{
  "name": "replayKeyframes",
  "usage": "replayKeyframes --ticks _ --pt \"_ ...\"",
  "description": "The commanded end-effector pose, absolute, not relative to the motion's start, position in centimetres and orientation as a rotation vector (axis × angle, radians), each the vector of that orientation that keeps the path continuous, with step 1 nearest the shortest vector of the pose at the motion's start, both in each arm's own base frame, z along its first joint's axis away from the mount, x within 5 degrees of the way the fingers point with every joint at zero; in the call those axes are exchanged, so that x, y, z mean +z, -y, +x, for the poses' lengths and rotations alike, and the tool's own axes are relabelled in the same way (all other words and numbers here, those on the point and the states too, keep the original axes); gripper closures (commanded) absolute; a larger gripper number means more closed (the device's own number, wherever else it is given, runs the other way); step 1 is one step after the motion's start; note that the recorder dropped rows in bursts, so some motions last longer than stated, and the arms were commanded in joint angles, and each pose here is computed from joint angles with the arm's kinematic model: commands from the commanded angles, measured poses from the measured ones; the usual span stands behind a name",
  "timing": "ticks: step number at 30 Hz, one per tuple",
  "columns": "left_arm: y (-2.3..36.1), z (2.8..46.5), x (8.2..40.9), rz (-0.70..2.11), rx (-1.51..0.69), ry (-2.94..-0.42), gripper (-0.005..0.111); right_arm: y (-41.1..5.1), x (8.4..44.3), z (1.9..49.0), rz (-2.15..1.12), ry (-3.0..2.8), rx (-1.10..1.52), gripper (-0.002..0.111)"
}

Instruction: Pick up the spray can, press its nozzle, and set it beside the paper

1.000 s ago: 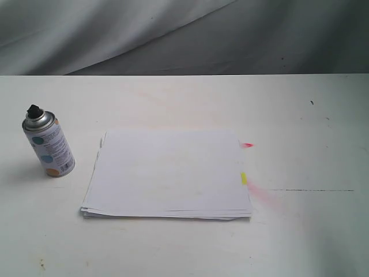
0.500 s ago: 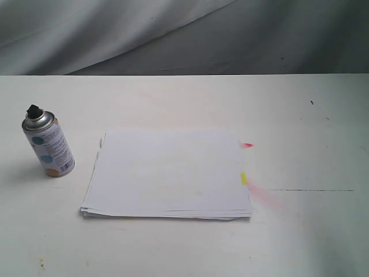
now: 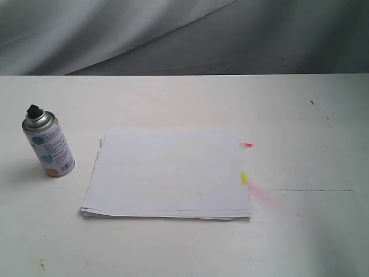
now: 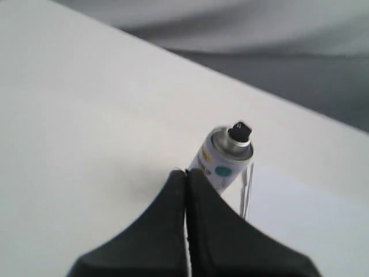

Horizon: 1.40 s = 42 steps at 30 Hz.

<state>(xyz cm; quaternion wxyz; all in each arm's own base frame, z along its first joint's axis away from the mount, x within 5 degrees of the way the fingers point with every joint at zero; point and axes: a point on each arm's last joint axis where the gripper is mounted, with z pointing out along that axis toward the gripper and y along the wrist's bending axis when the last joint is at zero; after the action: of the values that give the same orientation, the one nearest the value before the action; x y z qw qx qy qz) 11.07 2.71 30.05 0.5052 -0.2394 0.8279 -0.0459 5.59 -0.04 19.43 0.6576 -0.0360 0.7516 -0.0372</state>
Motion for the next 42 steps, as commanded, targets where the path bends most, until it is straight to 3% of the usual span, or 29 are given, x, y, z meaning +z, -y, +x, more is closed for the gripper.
replayKeyframes --ticks 1,8,13,22,31,38,42 --pt "-3.6 13.8 30.1 -0.496 -0.076 -2.243 0.107 0.1 19.3 5.6 -0.074 -1.706 -0.087 0.108" --pt "-4.1 15.8 27.0 -0.446 -0.116 -2.489 0.107 0.1 19.3 5.6 -0.074 -1.706 -0.087 0.108" --pt "-4.3 16.6 25.3 -0.57 -0.152 -2.236 0.107 0.1 19.3 5.6 -0.074 -1.706 -0.087 0.108" --pt "-4.7 15.2 20.9 -0.636 -0.042 -2.16 0.107 0.1 19.3 5.6 -0.074 -1.706 -0.087 0.108" --pt "-2.1 15.9 18.6 -0.356 -0.006 -2.116 0.107 0.1 19.3 5.6 -0.074 -1.706 -0.087 0.108" --pt "-2.9 17.9 15.4 -0.362 0.119 -2.139 0.107 0.1 19.3 5.6 -0.074 -1.706 -0.087 0.108" --pt "-2.7 19.7 14.0 -0.215 0.14 -2.077 0.107 0.1 19.3 5.6 -0.074 -1.706 -0.087 0.108"
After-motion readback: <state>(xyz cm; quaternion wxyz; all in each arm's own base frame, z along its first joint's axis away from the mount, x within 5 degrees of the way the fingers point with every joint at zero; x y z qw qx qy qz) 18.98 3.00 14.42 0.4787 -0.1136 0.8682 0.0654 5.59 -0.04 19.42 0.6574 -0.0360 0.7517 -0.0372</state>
